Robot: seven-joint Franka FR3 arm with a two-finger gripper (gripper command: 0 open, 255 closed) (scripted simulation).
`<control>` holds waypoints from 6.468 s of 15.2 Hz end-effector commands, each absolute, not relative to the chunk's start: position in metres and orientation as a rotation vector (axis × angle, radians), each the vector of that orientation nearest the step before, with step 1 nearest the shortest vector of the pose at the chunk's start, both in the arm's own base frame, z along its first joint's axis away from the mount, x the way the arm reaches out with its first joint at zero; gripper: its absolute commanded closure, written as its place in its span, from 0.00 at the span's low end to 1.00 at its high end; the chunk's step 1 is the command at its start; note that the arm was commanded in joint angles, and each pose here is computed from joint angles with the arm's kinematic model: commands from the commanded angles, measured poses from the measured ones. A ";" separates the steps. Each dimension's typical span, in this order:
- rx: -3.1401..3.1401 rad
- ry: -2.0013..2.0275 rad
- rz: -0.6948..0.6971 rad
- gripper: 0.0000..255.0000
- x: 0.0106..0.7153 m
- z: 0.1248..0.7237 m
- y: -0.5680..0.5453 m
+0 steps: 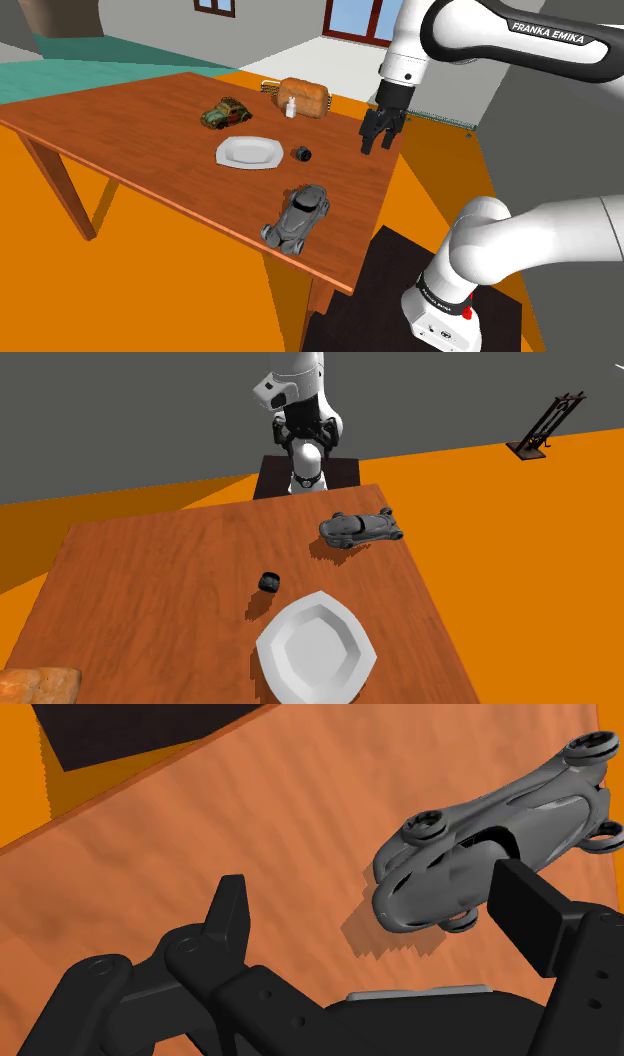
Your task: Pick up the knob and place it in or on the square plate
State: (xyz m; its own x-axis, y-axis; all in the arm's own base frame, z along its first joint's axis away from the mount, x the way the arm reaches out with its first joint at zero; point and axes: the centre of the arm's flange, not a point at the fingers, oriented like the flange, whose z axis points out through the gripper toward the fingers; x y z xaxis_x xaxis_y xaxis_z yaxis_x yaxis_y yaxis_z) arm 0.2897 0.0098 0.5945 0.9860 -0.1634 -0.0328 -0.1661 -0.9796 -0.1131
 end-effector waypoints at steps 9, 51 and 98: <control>-3.006 0.235 0.024 0.00 0.380 0.553 -0.023; -2.987 0.204 0.002 1.00 0.558 0.439 -0.078; -2.987 0.204 0.002 1.00 0.702 0.453 0.043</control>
State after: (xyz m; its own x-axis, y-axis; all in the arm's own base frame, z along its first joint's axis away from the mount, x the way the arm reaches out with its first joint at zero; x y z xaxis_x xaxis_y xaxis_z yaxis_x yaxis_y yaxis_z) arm 0.7026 0.0422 0.4562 0.9908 -0.1350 -0.0122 -0.1353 -0.9800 -0.1462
